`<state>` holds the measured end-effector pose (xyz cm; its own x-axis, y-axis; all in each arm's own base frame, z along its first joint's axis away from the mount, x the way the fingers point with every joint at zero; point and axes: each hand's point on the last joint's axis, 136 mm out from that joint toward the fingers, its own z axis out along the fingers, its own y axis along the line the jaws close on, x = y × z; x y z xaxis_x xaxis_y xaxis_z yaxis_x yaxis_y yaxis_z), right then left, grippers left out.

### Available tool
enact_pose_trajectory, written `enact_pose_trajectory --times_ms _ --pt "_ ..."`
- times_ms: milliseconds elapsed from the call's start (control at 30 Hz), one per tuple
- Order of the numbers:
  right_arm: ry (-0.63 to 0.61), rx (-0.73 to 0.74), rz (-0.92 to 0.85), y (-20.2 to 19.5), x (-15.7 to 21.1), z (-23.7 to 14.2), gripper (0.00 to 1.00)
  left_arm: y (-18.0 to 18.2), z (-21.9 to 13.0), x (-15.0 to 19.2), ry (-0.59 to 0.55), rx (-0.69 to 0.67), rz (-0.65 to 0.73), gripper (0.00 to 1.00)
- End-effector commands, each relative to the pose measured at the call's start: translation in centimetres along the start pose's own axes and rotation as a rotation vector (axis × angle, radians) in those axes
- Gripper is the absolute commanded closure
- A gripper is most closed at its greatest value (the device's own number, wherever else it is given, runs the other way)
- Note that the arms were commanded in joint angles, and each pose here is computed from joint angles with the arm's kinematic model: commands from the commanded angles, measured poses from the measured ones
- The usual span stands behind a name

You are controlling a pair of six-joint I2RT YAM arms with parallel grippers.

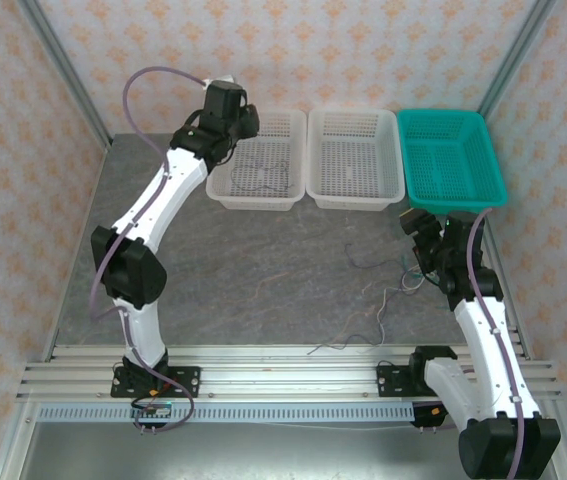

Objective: Untangle the cables

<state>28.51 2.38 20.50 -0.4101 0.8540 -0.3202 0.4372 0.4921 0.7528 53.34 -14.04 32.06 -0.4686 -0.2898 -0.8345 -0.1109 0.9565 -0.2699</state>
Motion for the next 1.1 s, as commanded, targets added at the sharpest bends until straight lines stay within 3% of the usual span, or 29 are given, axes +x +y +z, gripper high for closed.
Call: enact_pose_trajectory --times_ms 0,133,267,333,500,600,700,900,1000,1067 --pt "-0.015 0.029 -0.016 -0.7 0.0 -0.2 0.2 0.1 -8.0 -6.1 -0.193 0.059 -0.079 0.44" --pt "0.005 0.06 -0.052 -1.2 0.2 0.2 0.21 -2.1 -12.7 -4.8 -0.165 0.261 -0.078 0.44" --pt "0.011 0.307 -0.164 -5.2 -0.1 0.6 0.22 -4.5 -16.6 -0.5 -0.093 0.422 0.038 0.49" --pt "0.062 0.362 -0.199 -6.4 0.6 1.2 0.22 -5.8 -18.6 2.3 -0.052 0.496 0.118 0.49" --pt "0.187 0.445 -0.248 -8.4 3.1 2.6 0.22 -9.5 -22.3 13.3 0.136 0.693 0.367 0.49" --pt "0.164 0.535 -0.204 -10.3 3.0 3.1 0.22 -11.3 -23.4 20.3 0.267 0.771 0.429 0.49" --pt "0.156 0.53 -0.146 -10.7 3.4 3.9 0.22 -13.7 -24.4 26.8 0.359 0.824 0.467 0.49" --pt "0.124 0.512 -0.119 -10.4 3.0 4.2 0.22 -18.0 -24.7 39.9 0.603 0.862 0.531 0.5" --pt "0.109 0.503 -0.119 -10.1 2.7 4.0 0.22 -18.5 -24.5 44.0 0.676 0.85 0.576 0.47" --pt "0.1 0.499 -0.117 -10.1 2.7 3.9 0.22 -18.2 -24.3 46.0 0.692 0.804 0.679 0.44"
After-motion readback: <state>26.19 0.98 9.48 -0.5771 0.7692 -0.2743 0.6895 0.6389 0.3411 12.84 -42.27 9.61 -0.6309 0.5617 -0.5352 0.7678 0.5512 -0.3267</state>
